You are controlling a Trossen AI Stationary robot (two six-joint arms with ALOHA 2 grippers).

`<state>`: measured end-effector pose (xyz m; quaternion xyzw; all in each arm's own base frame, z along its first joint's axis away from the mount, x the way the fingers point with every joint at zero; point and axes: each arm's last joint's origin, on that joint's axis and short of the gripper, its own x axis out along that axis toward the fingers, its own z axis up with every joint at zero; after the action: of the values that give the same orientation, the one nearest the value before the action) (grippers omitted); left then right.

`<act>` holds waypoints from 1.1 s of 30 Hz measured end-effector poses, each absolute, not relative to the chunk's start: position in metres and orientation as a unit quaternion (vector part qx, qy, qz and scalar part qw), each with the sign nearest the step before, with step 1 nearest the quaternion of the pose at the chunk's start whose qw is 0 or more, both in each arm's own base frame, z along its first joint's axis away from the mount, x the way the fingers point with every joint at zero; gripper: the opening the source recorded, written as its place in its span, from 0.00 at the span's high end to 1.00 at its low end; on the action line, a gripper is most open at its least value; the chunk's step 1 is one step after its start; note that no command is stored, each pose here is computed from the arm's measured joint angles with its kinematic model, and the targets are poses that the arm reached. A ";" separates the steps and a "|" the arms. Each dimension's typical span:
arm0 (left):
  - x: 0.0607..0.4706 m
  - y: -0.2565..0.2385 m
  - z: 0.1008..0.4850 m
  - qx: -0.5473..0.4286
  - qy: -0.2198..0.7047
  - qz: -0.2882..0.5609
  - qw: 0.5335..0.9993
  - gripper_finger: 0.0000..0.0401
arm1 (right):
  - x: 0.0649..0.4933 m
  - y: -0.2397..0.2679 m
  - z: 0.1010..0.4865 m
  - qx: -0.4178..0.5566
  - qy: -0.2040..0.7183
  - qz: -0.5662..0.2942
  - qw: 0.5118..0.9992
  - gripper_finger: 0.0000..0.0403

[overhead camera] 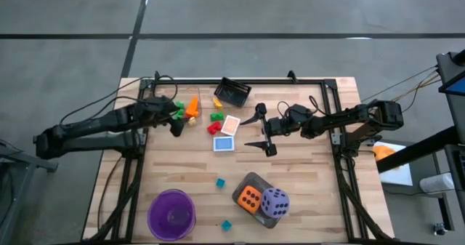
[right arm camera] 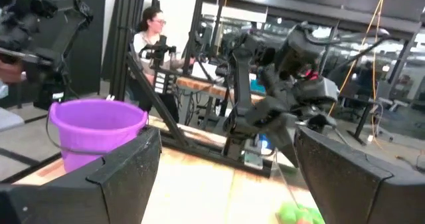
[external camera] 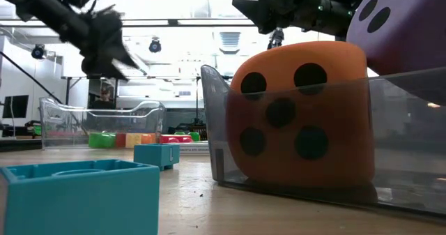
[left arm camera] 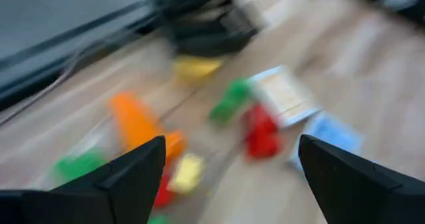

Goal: Pick & Place Toys
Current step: Put the top blue game piece into the transparent bin

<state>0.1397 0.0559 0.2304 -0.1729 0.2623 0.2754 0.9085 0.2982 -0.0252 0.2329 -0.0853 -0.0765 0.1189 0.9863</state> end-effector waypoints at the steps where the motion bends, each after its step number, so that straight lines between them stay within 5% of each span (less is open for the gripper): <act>1: 0.144 0.053 0.234 -0.170 0.246 0.254 0.920 0.14 | 0.298 -0.025 0.234 -0.087 -0.083 0.118 0.986 0.16; 6: 0.171 0.032 0.240 -0.148 0.194 0.151 0.958 0.17 | 0.298 -0.024 0.236 -0.089 -0.091 0.120 0.985 0.16; 13: 0.219 -0.018 0.224 -0.078 0.260 0.019 0.962 0.25 | 0.298 -0.024 0.236 -0.089 -0.092 0.120 0.984 0.16; 33: 0.315 -0.091 0.189 0.043 0.503 -0.095 0.858 0.25 | 0.275 -0.020 0.240 -0.096 -0.117 0.127 0.980 0.16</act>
<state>0.3149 -0.0911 0.1895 0.0426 0.5026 -0.0947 0.8583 0.2747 -0.0198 0.2403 -0.0956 -0.1171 0.1268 0.9803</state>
